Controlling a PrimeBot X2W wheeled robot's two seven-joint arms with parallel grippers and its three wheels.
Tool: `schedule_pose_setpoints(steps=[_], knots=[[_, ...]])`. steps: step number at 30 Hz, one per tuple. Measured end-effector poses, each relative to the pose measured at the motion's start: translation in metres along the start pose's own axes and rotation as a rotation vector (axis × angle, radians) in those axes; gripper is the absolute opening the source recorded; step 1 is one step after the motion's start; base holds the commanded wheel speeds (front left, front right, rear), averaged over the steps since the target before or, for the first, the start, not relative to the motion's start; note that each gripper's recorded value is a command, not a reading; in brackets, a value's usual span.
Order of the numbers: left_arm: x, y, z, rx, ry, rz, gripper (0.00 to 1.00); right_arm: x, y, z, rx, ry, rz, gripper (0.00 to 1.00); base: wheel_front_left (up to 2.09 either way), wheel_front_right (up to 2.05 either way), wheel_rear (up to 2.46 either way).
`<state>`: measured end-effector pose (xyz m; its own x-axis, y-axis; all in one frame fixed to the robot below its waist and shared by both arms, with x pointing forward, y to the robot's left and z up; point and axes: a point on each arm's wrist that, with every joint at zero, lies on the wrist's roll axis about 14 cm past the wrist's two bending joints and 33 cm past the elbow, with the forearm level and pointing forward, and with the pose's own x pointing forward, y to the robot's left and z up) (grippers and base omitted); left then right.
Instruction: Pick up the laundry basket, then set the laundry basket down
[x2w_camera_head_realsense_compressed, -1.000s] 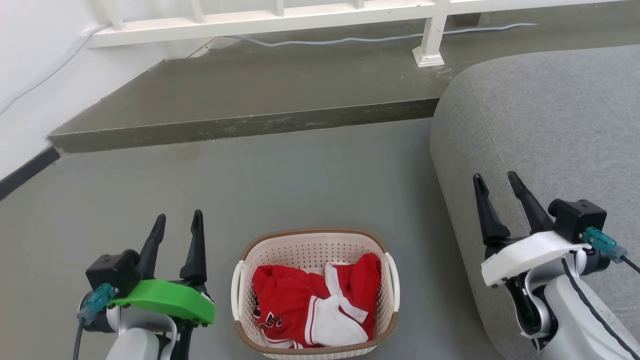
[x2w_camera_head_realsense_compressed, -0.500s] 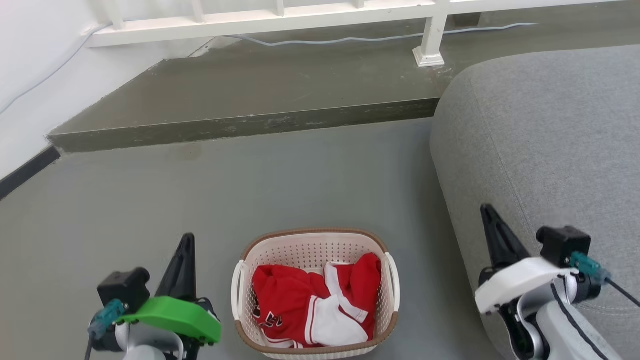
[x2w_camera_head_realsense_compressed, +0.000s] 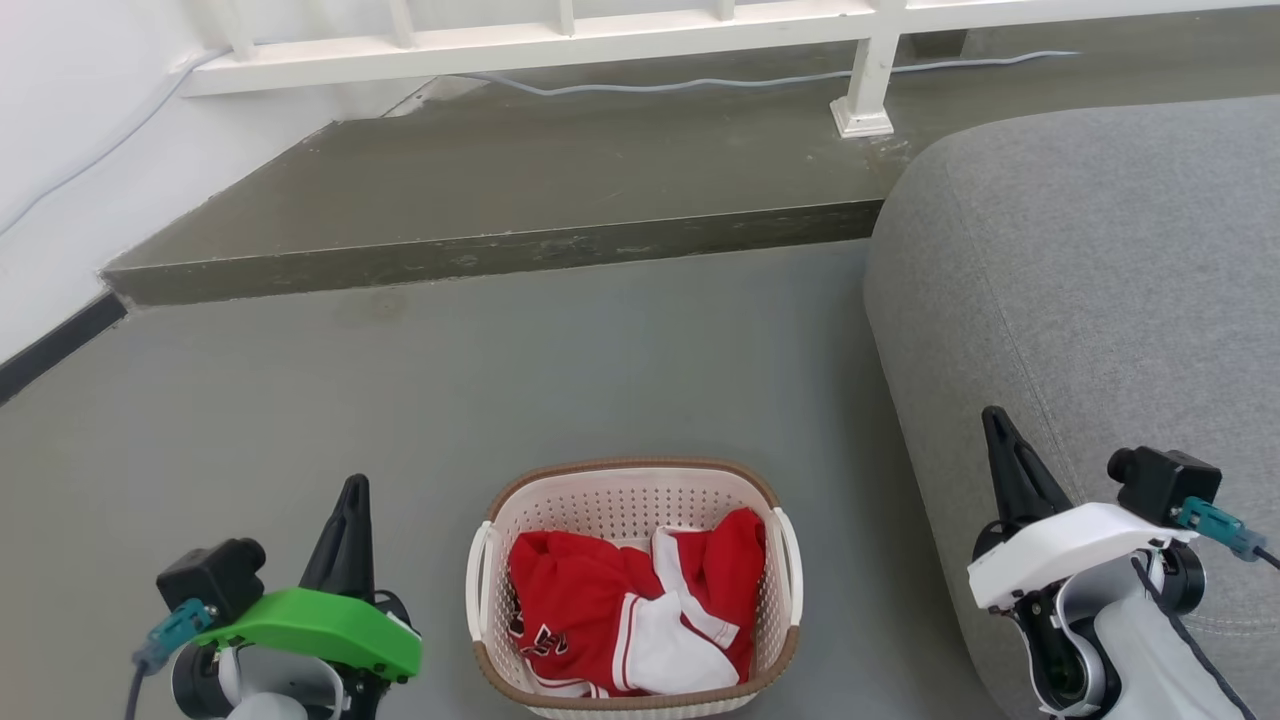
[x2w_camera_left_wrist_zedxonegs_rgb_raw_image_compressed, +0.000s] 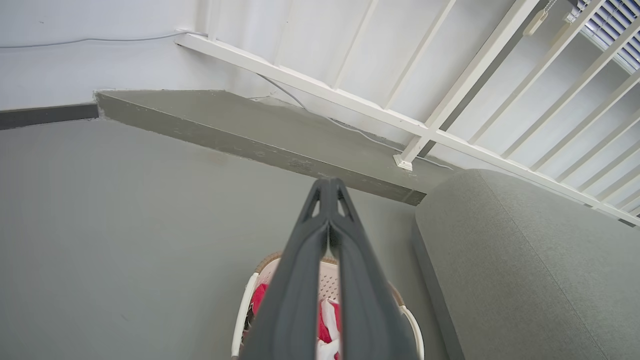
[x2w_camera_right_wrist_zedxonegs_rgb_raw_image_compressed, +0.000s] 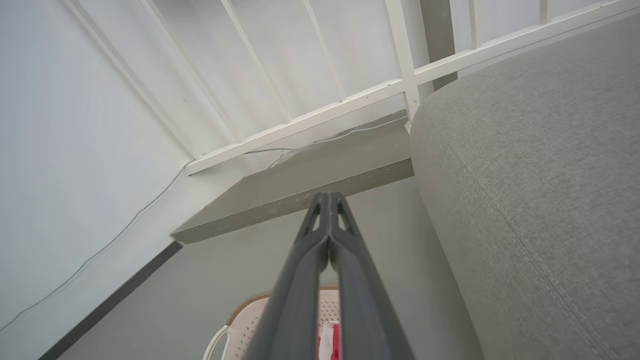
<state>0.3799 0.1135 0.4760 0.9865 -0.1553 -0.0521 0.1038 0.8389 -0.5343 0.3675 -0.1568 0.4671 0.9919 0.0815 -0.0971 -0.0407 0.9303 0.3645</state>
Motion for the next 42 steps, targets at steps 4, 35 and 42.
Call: schedule_pose_setpoints(steps=[4,35,42], knots=[[0.000,0.004,0.002,-0.042,0.001,0.015,0.00,0.001,-0.001,0.000,0.051,0.004,-0.009,0.00,0.00,0.00,0.00],[-0.004,0.029,0.010,-0.347,0.006,0.097,0.00,0.005,-0.018,0.006,0.423,0.018,-0.081,0.00,0.00,0.00,0.00],[-0.005,0.034,0.012,-0.422,0.000,0.114,0.00,0.005,-0.022,0.007,0.506,0.016,-0.089,0.00,0.00,0.00,0.00]])
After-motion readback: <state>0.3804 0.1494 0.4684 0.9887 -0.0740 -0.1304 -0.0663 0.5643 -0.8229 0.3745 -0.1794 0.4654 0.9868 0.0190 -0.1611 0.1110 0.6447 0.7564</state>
